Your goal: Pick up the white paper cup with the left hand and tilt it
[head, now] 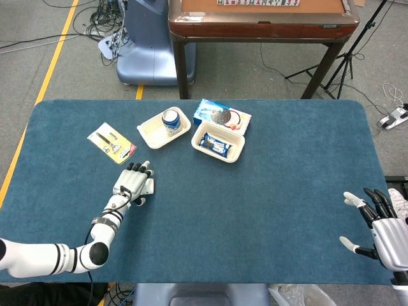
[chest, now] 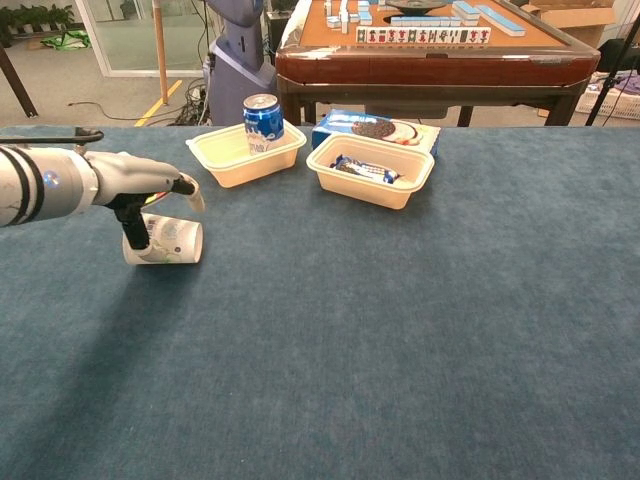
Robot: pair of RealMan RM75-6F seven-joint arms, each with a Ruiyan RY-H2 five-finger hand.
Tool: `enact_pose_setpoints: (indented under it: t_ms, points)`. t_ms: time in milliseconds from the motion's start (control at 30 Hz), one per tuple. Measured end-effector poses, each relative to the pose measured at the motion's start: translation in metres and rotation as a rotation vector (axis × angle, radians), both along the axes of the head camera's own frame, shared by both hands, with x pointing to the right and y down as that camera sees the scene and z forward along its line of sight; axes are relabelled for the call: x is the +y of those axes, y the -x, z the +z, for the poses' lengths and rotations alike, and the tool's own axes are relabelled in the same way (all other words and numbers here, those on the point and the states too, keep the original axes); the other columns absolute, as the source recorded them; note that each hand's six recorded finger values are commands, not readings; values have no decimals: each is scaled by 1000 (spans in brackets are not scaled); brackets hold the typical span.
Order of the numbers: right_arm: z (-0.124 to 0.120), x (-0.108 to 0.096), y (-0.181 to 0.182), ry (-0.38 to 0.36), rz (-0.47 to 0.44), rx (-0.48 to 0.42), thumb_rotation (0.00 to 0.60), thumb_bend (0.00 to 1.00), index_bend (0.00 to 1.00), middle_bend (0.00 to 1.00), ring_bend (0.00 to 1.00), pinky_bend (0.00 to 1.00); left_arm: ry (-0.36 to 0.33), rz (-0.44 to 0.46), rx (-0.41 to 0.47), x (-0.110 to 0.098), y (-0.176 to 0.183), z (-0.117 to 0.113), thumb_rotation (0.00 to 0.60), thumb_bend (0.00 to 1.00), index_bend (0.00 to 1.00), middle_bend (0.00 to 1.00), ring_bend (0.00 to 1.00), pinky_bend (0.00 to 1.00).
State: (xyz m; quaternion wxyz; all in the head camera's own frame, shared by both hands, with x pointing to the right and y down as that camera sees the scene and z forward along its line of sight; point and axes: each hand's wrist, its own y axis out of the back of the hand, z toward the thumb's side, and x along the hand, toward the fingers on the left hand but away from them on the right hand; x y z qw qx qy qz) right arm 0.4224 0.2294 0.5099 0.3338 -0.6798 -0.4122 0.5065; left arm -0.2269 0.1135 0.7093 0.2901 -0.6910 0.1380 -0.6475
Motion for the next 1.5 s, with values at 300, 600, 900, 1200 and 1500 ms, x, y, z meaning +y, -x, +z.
enact_pose_setpoints:
  t_ms: [300, 600, 900, 1200, 1500]
  points:
    - [1, -1, 0, 4, -1, -2, 600, 110, 175, 286, 52, 0, 0, -25, -61, -5, -11, 8, 600, 227, 212, 0, 0, 0]
    - [1, 0, 0, 6, 4, 4, 600, 111, 176, 286, 52, 0, -39, 66, -127, 0, -16, 15, 600, 227, 246, 0, 0, 0]
    - [1, 1, -2, 6, 11, 8, 600, 110, 175, 286, 52, 0, -39, 85, -141, 4, -18, 17, 600, 227, 274, 0, 0, 0]
    - [0, 1, -1, 6, 10, 8, 600, 111, 176, 286, 52, 0, -45, 105, -149, 6, -18, 17, 600, 227, 315, 0, 0, 0]
    - [1, 1, -1, 7, 9, 8, 600, 111, 175, 286, 52, 0, -58, 75, -108, 5, -16, 18, 600, 229, 383, 0, 0, 0]
